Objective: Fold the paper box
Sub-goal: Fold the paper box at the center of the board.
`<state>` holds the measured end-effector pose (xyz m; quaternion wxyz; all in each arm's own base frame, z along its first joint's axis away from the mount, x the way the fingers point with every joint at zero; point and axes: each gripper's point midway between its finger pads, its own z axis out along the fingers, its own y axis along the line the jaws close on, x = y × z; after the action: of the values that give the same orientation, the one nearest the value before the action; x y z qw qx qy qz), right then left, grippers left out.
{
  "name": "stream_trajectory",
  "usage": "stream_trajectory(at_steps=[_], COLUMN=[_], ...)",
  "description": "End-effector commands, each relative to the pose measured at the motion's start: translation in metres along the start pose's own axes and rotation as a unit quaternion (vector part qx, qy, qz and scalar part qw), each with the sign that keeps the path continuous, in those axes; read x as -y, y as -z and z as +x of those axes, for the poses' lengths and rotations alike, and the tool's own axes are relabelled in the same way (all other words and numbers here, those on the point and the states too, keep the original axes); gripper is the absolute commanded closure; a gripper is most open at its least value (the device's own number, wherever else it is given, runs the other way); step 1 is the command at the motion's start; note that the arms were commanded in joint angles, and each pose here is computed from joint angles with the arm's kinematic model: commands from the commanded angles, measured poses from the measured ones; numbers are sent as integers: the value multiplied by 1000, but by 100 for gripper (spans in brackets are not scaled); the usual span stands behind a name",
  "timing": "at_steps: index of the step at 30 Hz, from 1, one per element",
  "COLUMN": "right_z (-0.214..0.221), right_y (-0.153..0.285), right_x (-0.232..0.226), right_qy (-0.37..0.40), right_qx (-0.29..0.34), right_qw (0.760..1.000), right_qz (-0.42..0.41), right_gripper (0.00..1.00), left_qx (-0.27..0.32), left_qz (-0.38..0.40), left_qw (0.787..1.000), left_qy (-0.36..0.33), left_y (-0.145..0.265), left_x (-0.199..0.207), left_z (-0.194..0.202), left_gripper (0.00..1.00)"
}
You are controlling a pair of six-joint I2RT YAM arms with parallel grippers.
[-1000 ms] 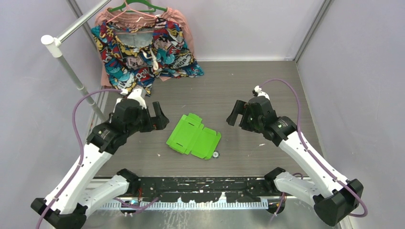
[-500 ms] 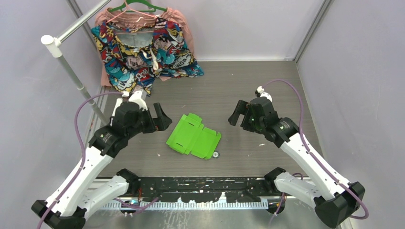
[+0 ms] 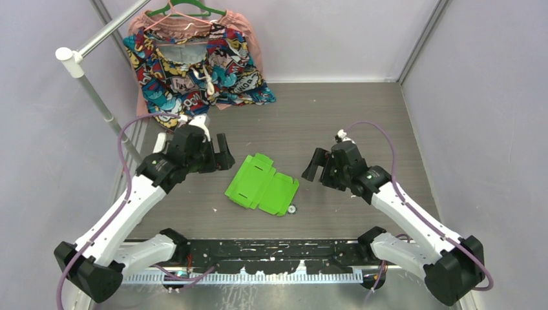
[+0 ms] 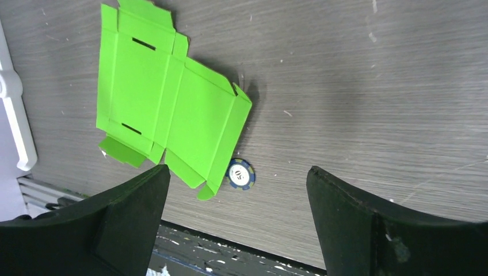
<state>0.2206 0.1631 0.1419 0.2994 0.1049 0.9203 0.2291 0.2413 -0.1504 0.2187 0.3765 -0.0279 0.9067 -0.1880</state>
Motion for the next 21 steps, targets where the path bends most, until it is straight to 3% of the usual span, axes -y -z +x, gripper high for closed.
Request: stream_trajectory(at_steps=[1, 4, 7, 13, 21], right_z=[9, 20, 26, 27, 38], right_y=[-24, -42, -57, -75, -84], right_x=[-22, -26, -26, -32, -31], right_qy=[-30, -55, -78, -92, -87], right_qx=[-22, -51, -65, -77, -104], right_qw=[997, 994, 992, 990, 990], right_qz=[-61, -76, -73, -69, -30], right_gripper=[12, 25, 29, 30, 32], left_qx=[2, 3, 4, -4, -29], left_qz=[-25, -51, -75, -101, -80], left_qw=[1000, 999, 997, 995, 996], left_qy=[-7, -9, -12, -22, -14], left_y=[-21, -39, -57, -89, -112], left_x=[-7, -16, -25, -34, -37], left_z=[0, 2, 4, 8, 19], left_gripper=[14, 11, 1, 0, 0])
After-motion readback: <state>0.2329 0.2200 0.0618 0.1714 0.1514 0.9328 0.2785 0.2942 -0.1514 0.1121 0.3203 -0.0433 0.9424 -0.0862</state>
